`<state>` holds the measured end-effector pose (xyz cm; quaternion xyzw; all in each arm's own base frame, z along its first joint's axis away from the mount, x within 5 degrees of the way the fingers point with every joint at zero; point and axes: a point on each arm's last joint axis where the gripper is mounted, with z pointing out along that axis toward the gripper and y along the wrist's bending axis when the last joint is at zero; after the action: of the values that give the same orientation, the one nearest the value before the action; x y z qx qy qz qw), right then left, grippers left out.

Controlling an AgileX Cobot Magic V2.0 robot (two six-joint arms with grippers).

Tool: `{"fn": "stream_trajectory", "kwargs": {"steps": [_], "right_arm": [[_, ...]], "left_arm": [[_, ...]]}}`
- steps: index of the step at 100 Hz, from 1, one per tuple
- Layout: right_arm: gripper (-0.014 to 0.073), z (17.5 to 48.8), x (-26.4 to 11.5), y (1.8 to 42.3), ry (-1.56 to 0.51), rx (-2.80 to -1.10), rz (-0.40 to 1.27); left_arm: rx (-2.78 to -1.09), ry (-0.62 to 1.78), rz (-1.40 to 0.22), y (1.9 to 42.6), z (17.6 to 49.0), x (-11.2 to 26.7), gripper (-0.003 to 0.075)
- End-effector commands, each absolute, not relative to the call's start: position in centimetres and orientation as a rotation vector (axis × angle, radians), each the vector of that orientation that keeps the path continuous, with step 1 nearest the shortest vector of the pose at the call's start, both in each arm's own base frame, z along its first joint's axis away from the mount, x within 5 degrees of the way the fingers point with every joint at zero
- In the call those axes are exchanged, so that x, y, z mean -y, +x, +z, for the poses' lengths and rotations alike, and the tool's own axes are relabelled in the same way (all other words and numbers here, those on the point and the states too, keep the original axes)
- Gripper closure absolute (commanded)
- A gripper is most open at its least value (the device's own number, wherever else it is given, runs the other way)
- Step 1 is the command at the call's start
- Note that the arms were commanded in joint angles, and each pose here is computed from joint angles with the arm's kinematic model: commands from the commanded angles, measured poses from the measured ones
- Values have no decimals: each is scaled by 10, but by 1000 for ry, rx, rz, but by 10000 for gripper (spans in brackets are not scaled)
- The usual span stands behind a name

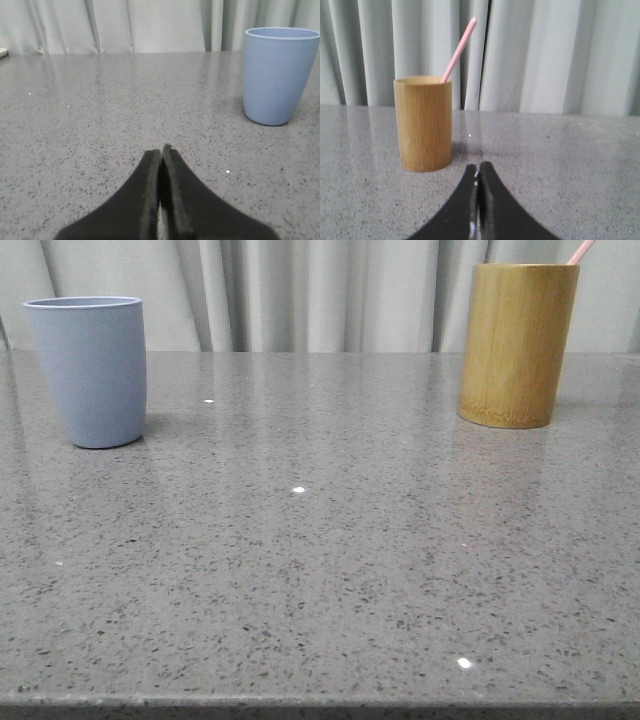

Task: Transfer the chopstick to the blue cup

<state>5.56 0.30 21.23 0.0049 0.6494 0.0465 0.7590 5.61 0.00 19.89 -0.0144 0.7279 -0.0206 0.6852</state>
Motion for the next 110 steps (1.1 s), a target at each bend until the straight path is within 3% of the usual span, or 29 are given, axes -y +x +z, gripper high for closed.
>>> {"fn": "stream_trajectory", "kwargs": {"steps": [1,13,37,57,80,110], "right_arm": [[662,226,-3,52,1,-1305,93],[662,237,-2,49,17,-1377,102],[662,295,-1,43,46,-1579,109],[662,347,-2,49,45,-1769,102],[662,401,-2,52,42,-1824,94],[662,410,-2,65,42,-1824,95]], "left_arm": [[-1448,-21,-61,53,212,1,739],[-1397,-36,-81,50,230,1,739],[-1427,-124,-189,48,283,2,739],[-1711,-140,-199,64,325,4,739],[-2068,-150,-198,89,364,7,739],[-2098,-149,-194,111,379,8,739]]}}
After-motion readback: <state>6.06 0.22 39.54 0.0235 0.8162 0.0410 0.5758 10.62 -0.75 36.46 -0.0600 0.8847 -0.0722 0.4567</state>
